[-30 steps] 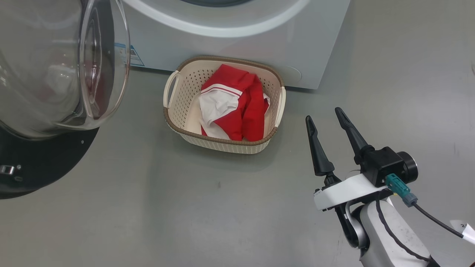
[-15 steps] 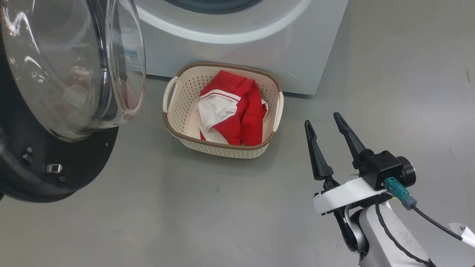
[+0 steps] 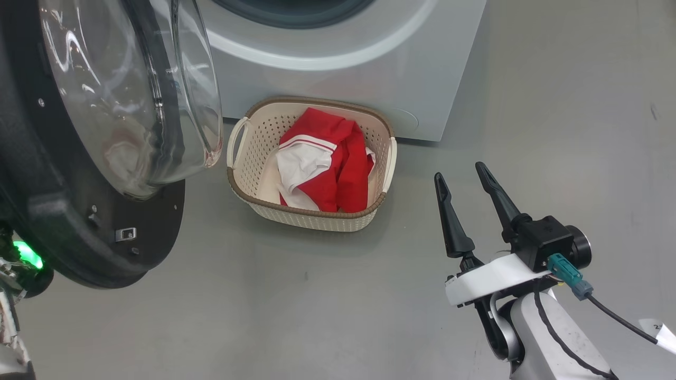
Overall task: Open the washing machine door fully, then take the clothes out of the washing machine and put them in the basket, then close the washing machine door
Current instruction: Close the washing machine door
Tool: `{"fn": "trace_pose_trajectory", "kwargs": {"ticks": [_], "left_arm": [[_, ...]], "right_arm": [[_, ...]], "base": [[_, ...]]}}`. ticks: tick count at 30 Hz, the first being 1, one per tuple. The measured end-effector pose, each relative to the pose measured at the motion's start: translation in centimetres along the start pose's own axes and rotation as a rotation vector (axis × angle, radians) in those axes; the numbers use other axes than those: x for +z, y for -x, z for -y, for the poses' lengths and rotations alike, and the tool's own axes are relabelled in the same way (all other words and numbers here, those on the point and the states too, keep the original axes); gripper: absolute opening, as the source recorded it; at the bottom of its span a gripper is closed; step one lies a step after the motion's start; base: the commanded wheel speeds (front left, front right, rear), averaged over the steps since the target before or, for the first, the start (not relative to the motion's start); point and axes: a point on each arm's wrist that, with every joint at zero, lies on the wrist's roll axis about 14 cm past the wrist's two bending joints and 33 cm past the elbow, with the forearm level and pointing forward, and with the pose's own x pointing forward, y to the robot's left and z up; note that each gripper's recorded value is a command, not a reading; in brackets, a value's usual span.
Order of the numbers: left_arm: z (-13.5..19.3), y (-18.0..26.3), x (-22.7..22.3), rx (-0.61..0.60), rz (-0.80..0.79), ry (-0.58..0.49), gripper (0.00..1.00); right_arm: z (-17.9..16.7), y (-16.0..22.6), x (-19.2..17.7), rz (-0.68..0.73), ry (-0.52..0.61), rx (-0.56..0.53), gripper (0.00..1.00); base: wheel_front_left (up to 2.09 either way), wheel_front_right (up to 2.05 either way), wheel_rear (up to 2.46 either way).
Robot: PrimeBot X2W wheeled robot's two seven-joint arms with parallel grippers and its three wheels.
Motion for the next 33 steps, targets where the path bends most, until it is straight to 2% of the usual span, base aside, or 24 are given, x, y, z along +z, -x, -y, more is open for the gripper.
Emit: {"fn": "trace_pose_trajectory", "kwargs": {"ticks": [8,18,24,33], "left_arm": [[0.3,-0.1,-0.8,-0.013,0.01,-0.031,0.0],[2.2,2.0,1.4,0.036,0.162,-0.227,0.0],[3.9,5.2,3.6,0.198,0.282,-0.552,0.0],[2.3,8.9,3.8,0.427,0.381,-0.904,0.0]], "right_arm": [[0.1,0.1,-0.1,-0.003,-0.002,-0.006,1.0],[0.1,0.3,0.0,-0.002,-0.006,-0.011,1.0],[-0.2,0.2,0.2,0.006,-0.006,-0.003,1.0],[-0.9,-0.1,0.2,0.006,-0.011,0.016,1.0]], "base": [[0.0,0.0,0.0],[0.0,0.0,0.0],[0.0,0.0,0.0],[0.0,0.0,0.0]]}}
